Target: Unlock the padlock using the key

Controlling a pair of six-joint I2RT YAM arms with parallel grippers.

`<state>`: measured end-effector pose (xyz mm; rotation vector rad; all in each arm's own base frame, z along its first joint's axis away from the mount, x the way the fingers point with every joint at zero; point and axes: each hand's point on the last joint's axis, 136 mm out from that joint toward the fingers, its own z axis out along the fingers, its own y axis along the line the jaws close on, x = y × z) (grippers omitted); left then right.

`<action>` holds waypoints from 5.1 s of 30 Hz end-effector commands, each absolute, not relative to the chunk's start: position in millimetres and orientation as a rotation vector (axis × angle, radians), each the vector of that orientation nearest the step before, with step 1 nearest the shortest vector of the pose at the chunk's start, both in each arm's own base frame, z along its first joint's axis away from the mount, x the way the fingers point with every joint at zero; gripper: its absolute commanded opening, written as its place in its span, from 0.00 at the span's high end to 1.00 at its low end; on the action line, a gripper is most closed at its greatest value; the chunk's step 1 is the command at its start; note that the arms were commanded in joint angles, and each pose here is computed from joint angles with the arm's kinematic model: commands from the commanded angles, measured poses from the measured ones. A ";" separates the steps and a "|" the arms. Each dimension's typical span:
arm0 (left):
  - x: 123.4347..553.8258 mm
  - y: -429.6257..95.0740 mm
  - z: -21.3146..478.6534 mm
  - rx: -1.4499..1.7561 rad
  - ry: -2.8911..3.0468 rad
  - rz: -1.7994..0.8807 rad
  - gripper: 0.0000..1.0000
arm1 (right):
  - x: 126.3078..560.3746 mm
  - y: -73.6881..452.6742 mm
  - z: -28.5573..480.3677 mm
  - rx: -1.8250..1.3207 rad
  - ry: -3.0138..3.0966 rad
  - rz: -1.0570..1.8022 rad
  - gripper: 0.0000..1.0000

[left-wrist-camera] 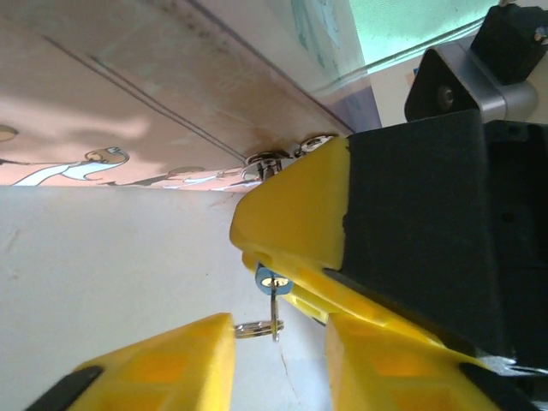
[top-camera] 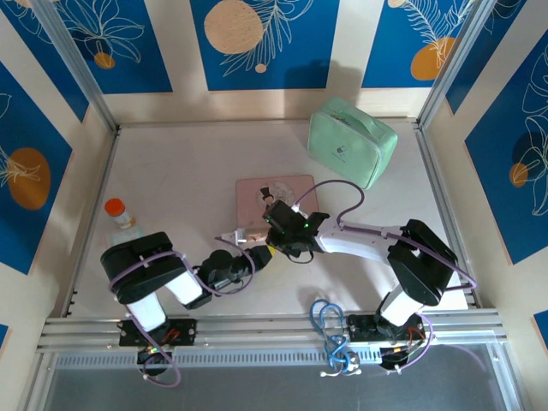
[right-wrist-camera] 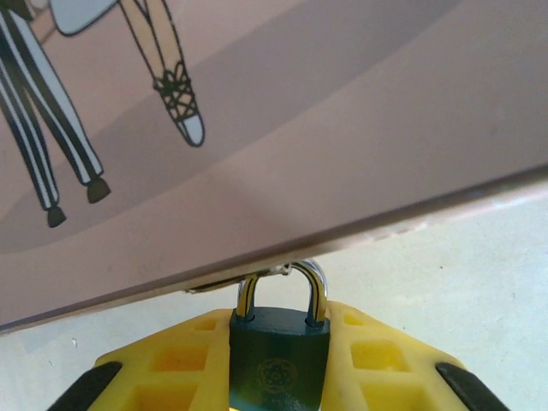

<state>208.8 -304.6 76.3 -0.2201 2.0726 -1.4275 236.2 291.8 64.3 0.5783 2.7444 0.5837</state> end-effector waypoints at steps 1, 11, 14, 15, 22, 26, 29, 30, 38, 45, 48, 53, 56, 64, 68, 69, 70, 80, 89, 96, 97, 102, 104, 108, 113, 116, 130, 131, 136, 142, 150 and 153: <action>213.2 -314.0 96.6 -0.191 1.989 -1.472 0.72 | 231.9 296.1 64.1 0.612 2.790 0.584 1.00; 217.6 -324.2 93.6 -0.155 1.991 -1.459 0.80 | 229.4 298.5 63.5 0.643 2.810 0.592 1.00; 218.5 -325.7 92.4 -0.146 1.992 -1.451 0.77 | 228.2 299.5 62.9 0.665 2.812 0.612 1.00; 219.0 -325.2 92.6 -0.141 1.988 -1.444 0.77 | 227.8 300.1 63.0 0.672 2.813 0.625 1.00; 221.7 -330.3 95.8 -0.106 1.969 -1.429 0.78 | 226.7 302.6 64.6 0.686 2.825 0.648 1.00; 222.9 -336.1 94.2 -0.094 1.973 -1.434 0.78 | 224.8 304.3 65.0 0.704 2.834 0.666 1.00; 223.1 -337.5 94.5 -0.083 1.971 -1.433 0.78 | 224.2 306.3 66.4 0.717 2.836 0.693 1.00; 223.2 -337.5 95.4 -0.081 1.968 -1.432 0.79 | 223.0 307.5 67.3 0.720 2.841 0.702 1.00; 228.8 -328.5 86.3 -0.102 1.969 -1.355 0.99 | 217.4 308.3 67.3 0.743 2.869 0.717 1.00; 230.4 -320.5 78.9 -0.016 2.007 -1.166 1.00 | 214.1 307.0 69.0 0.775 2.896 0.731 1.00; 225.5 -323.1 83.6 0.123 2.017 -0.994 1.00 | 213.3 307.5 71.0 0.793 2.917 0.744 1.00; 219.7 -327.2 87.9 0.379 1.998 -0.569 1.00 | 213.2 302.9 75.1 0.809 2.948 0.712 1.00; 215.1 -337.8 88.3 0.499 1.945 -0.417 1.00 | 212.4 303.8 73.5 0.830 2.964 0.744 1.00; 203.4 -373.3 103.1 0.753 1.676 0.095 1.00 | 209.4 302.2 72.9 0.872 2.984 0.813 1.00; 201.3 -388.7 101.6 0.822 1.597 0.237 1.00 | 207.9 300.2 68.7 0.894 2.990 0.858 1.00; 198.4 -390.5 102.2 0.826 1.596 0.217 1.00 | 207.1 299.0 68.6 0.888 2.990 0.857 1.00; 196.4 -389.7 103.4 0.822 1.601 0.197 1.00 | 206.8 298.9 69.7 0.887 2.987 0.869 1.00; 161.2 -373.5 105.4 0.924 1.646 0.081 1.00 | 182.9 302.4 62.5 0.961 2.947 0.998 1.00; 163.0 -354.1 113.8 0.815 1.754 0.079 0.44 | 186.4 299.2 62.9 0.908 2.937 0.934 1.00; 158.2 -298.2 154.5 0.538 1.924 -0.106 0.01 | 187.4 291.6 48.9 0.853 2.929 0.895 1.00; 159.1 -292.3 161.6 0.497 1.950 -0.142 0.00 | 188.2 290.8 47.6 0.814 2.931 0.878 1.00; 174.9 -257.6 173.7 0.234 2.180 -0.283 0.15 | 199.7 292.0 39.6 0.631 2.841 0.920 1.00; 178.0 -251.7 174.1 0.158 2.218 -0.349 0.17 | 201.7 292.4 35.4 0.606 2.829 0.919 1.00; 180.2 -249.3 166.4 0.066 2.280 -0.441 0.18 | 200.9 292.9 28.8 0.573 2.839 0.861 1.00; 178.2 -256.4 150.3 0.009 2.339 -0.516 0.20 | 201.5 293.4 24.8 0.558 2.832 0.837 0.97; 178.8 -259.4 138.0 -0.027 2.382 -0.542 0.21 | 204.8 291.9 25.7 0.523 2.803 0.809 0.92; 188.3 -246.9 125.5 -0.125 2.437 -0.556 0.22 | 225.7 291.4 55.7 0.258 2.662 0.843 0.46; 188.7 -247.6 125.4 -0.120 2.441 -0.555 0.22 | 225.7 290.7 58.7 0.241 2.650 0.847 0.43; 189.7 -253.0 120.4 -0.114 2.465 -0.564 0.22 | 226.0 276.2 65.7 0.206 2.601 0.798 0.37; 195.8 -251.5 113.2 -0.138 2.485 -0.568 0.22 | 226.6 285.1 64.5 0.053 2.535 0.858 0.49; 201.0 -244.1 106.7 -0.152 2.507 -0.553 0.23 | 220.8 286.5 65.9 -0.128 2.309 0.887 0.50; 197.2 -247.0 104.2 -0.161 2.524 -0.591 0.23 | 216.6 281.6 61.5 -0.132 2.339 0.940 0.52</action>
